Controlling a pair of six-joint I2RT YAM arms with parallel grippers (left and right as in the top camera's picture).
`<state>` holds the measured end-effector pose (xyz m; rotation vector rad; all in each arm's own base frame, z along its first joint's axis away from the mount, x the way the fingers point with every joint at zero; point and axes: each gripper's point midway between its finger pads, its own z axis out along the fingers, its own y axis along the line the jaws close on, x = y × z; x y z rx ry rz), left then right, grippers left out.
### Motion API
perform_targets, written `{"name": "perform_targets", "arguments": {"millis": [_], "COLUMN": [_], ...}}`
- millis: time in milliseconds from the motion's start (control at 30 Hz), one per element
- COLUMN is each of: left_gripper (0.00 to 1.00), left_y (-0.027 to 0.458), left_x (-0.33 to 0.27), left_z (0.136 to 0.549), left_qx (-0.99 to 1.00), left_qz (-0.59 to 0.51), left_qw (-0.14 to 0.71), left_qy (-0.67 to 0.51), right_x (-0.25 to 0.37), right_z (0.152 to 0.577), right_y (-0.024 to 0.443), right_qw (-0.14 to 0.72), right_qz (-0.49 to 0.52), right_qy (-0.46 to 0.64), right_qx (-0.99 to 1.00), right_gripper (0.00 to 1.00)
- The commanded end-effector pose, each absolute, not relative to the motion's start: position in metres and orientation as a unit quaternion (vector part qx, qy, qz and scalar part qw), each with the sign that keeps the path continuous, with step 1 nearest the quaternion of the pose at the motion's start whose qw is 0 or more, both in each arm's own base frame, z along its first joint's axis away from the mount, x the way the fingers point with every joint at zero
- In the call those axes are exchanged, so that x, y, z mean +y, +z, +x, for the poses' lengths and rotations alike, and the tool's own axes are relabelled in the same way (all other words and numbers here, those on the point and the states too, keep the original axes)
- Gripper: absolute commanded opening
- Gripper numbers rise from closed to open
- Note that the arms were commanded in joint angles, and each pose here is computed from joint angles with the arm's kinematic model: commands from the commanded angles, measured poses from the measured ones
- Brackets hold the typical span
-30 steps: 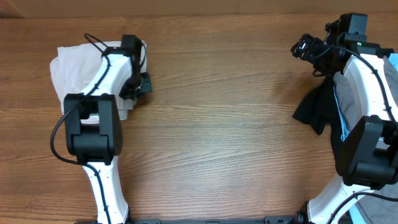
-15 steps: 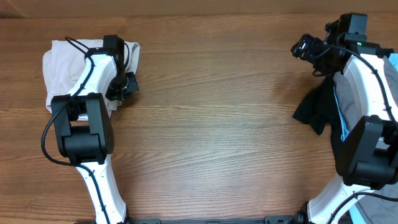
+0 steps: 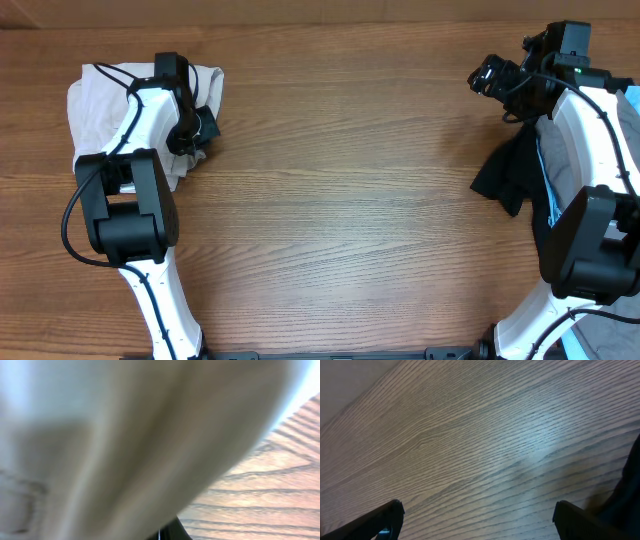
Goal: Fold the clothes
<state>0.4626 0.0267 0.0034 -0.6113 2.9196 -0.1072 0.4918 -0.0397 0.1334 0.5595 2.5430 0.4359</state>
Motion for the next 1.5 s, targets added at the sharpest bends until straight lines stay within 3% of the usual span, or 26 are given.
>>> {"name": "perform_targets", "arguments": {"millis": [0,467,833,1467], "left_gripper": [0.04,0.04,0.04,0.04], "left_y": [-0.003,0.01,0.009,0.015], "left_x": [0.012,0.007,0.057,0.103], "left_z": [0.461,0.491,0.487,0.498], "left_qx": [0.974,0.969,0.967,0.963], "left_qz": [-0.201,-0.189,-0.208,-0.2], "left_qw": [0.067,0.123,0.14,0.175], "left_qy": [-0.078,-0.096,0.039,0.05], "right_x": [-0.04,-0.04,-0.04,-0.04], "right_z": [0.494,0.494,0.494,0.494], "right_y": [0.14,0.14,0.14,0.14], "right_qw": [0.257,0.257,0.257,0.257], "right_qz": [0.203,0.203,0.203,0.203], "right_qy": [0.159,0.159,0.159,0.159], "right_qx": [0.931,0.931,0.931,0.931], "right_gripper": [1.0,1.0,1.0,1.0]}}
